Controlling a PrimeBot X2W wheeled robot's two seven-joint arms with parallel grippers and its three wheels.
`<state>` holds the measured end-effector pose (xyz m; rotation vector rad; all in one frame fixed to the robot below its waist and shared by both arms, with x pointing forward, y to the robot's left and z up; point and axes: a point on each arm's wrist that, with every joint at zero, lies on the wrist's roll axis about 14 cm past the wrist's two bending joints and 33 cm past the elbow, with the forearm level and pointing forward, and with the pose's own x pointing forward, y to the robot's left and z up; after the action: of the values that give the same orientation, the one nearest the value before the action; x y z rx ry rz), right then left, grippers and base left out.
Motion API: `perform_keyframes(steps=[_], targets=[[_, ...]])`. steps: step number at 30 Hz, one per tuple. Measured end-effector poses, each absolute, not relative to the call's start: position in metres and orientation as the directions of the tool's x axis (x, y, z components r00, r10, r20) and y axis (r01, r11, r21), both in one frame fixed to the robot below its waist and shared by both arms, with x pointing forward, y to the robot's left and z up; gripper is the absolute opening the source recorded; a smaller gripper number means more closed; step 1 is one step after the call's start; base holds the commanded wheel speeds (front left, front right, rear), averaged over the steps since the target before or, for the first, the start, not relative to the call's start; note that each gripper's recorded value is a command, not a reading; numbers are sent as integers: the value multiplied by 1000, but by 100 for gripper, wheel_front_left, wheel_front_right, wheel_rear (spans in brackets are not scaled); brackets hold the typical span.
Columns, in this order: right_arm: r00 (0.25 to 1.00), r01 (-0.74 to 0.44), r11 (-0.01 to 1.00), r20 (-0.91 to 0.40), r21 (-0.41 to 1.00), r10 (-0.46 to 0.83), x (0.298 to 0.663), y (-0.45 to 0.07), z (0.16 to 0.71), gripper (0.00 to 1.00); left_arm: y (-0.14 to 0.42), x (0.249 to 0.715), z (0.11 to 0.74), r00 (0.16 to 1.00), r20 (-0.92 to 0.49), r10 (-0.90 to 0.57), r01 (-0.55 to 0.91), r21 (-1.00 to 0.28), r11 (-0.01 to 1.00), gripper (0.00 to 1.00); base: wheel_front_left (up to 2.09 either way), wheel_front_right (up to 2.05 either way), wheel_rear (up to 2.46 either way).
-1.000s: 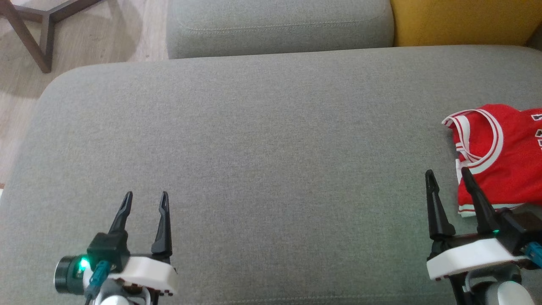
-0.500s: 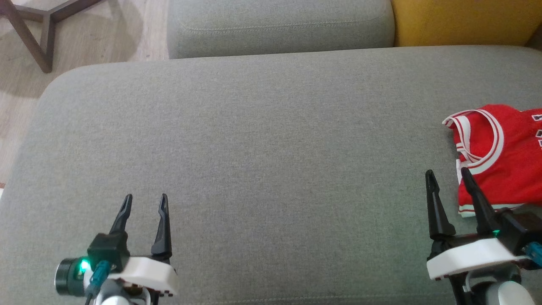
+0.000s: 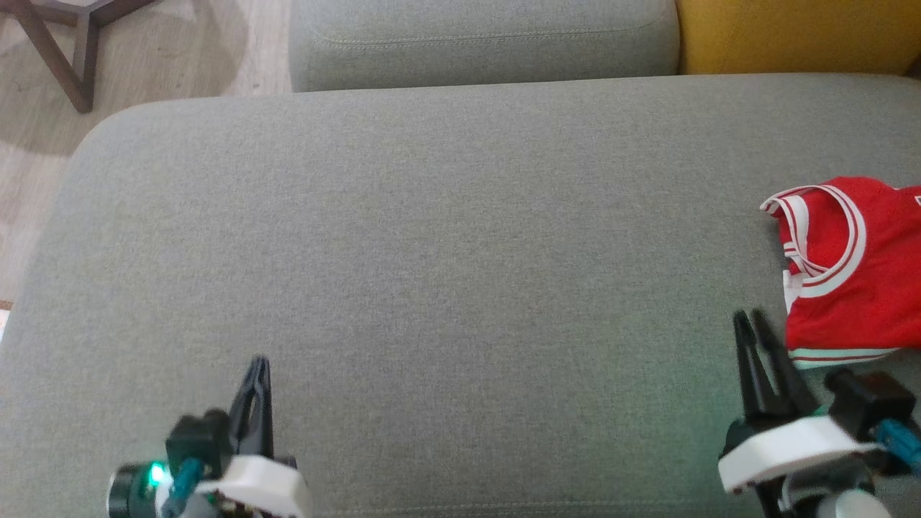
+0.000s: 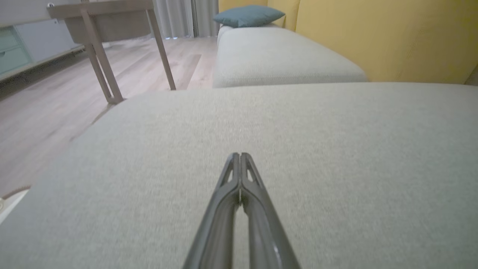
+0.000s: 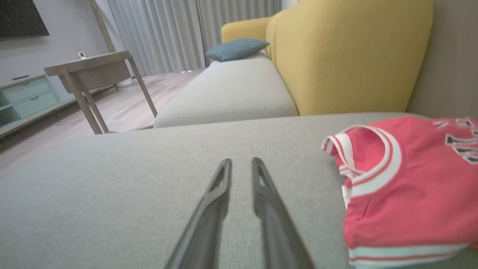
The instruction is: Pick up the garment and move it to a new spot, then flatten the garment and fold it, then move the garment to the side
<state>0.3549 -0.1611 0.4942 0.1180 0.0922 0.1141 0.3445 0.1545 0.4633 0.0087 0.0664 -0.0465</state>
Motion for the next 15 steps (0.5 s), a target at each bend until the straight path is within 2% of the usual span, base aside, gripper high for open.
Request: perform_keyframes(steps=[4, 15], targets=[[984, -95, 983, -136, 155, 116, 347, -162, 477, 0, 156, 332, 443, 990, -140, -33, 30, -23, 999, 0, 0, 0, 0], [985, -67, 956, -135, 286, 109, 347, -163, 475, 0, 158, 334, 439, 984, -176, -25, -3, -156, 988, 0, 0, 0, 0]])
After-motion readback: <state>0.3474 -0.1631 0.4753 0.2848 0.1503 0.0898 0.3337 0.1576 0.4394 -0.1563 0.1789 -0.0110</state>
